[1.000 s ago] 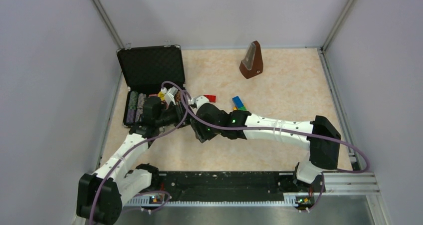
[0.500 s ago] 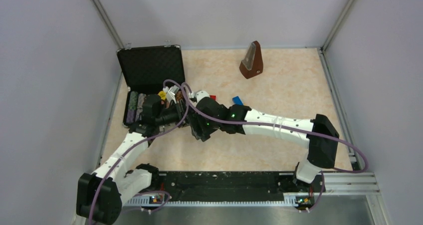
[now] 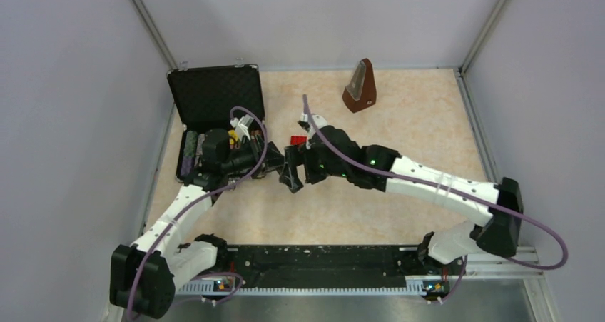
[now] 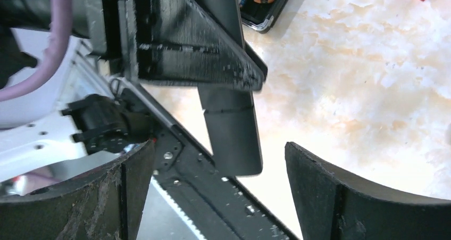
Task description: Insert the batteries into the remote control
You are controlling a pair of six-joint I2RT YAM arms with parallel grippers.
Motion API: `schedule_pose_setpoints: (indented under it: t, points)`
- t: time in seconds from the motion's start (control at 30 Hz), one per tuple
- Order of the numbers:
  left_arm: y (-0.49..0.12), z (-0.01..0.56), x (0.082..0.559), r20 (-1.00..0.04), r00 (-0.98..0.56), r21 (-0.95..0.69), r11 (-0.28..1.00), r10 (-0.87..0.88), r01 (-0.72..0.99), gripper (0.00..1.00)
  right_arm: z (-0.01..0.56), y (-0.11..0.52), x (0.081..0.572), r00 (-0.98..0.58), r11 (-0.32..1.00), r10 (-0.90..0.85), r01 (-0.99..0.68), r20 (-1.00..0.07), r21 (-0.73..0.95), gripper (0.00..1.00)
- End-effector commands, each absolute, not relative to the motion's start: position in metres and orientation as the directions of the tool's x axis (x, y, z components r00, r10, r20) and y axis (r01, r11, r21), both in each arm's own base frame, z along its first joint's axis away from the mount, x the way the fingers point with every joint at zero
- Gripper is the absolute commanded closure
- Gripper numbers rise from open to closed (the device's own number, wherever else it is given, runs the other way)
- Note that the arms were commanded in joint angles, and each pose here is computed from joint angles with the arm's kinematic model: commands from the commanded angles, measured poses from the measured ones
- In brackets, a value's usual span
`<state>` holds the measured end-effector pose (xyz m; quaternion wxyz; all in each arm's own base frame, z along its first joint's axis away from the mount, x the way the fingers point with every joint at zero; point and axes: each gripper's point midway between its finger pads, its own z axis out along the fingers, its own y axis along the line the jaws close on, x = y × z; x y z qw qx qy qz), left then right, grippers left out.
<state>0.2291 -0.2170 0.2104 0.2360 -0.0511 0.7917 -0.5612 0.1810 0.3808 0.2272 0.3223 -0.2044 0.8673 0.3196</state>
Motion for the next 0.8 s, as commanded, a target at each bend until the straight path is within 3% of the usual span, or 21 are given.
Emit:
schedule_pose_setpoints:
  t: [0.0,0.27,0.5,0.77]
  points:
    - [-0.215,0.252,0.245,-0.377,-0.823,-0.912,0.324,-0.426,0.250,1.00,0.268,0.364,0.179,-0.751,0.661,0.086,-0.449,-0.655,0.602,0.11]
    - [-0.203,0.289,0.247,-0.299,-0.757,-0.949,0.262,-0.581,0.174,1.00,0.277,0.336,0.181,-0.759,0.532,0.434,-0.219,-0.486,0.818,0.15]
    - [-0.197,0.301,0.239,-0.177,-0.745,-0.980,0.186,-0.643,0.073,1.00,0.293,0.356,0.187,-0.757,0.419,0.491,-0.227,-0.430,0.879,0.16]
    - [-0.196,0.297,0.231,-0.082,-0.750,-0.992,0.128,-0.656,-0.003,1.00,0.302,0.371,0.194,-0.749,0.399,0.488,-0.265,-0.449,0.878,0.22]
